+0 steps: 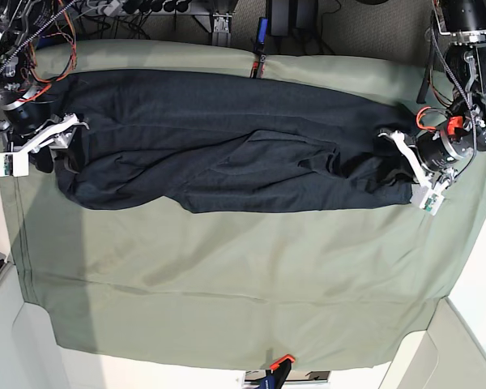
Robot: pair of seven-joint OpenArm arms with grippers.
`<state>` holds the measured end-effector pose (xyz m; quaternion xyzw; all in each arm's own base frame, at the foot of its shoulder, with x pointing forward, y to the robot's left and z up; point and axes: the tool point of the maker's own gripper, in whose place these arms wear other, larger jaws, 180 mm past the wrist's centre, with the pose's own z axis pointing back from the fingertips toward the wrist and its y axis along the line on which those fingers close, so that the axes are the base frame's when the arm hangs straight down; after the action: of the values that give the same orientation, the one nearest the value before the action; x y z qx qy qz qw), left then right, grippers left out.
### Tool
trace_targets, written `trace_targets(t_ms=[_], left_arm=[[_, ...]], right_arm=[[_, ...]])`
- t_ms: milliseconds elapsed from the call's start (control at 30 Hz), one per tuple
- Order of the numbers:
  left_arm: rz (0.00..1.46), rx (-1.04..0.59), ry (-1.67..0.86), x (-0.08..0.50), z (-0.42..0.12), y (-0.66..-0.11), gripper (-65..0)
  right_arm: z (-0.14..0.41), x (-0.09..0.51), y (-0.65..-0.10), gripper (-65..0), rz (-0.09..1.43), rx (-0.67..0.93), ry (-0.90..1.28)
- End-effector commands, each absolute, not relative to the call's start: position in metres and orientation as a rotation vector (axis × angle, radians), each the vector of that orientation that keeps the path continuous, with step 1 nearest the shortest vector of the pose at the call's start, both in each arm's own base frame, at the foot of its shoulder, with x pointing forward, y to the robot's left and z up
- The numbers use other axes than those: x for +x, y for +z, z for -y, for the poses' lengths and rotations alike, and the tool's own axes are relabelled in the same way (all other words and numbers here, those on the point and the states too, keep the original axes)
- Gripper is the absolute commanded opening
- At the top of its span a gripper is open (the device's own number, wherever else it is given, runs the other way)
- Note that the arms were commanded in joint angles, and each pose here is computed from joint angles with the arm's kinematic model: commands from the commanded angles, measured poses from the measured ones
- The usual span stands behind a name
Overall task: Fold the T-shirt properly
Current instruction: 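Release the sleeve and move the left gripper to the shirt's side edge, then grasp the band's end with the left gripper while the right holds the other end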
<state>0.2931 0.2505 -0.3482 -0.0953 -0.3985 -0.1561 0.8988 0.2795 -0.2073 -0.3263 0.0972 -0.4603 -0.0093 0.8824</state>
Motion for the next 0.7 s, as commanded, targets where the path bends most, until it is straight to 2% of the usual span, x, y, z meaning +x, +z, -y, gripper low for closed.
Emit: trace_targets(t_ms=[0, 100, 133, 167, 300, 467, 667], left_arm=[[0.878, -0.181, -0.322, 0.298, -0.261, -0.332, -61.7], [0.885, -0.178, -0.278, 0.29, -0.272, -0.331, -36.4], [0.886, -0.179, -0.264, 0.289, -0.275, -0.331, -29.3], [0.888, -0.174, -0.255, 0.289, -0.277, -0.33, -25.8], [0.902, -0.125, -0.164, 0.292, -0.297, -0.324, -25.5], [1.006, -0.103, -0.035, 0.297, -0.328, -0.3, -25.5], [0.942, -0.134, 0.071, 0.289, -0.348, -0.334, -25.5]], right_arm=[[0.208, 0.287, -0.311, -28.6, 1.02, 0.203, -0.005], [0.208, 0.287, -0.311, -28.6, 1.02, 0.204, -0.005], [0.208, 0.288, -0.31, -28.6, 1.022, 0.204, -0.005], [0.208, 0.288, -0.31, -28.6, 1.023, 0.204, -0.005], [0.208, 0.287, -0.311, -28.6, 1.02, 0.203, -0.005], [0.21, 0.287, -0.312, -28.6, 1.014, 0.19, -0.002], [0.211, 0.287, -0.313, -28.6, 1.01, 0.182, -0.001]])
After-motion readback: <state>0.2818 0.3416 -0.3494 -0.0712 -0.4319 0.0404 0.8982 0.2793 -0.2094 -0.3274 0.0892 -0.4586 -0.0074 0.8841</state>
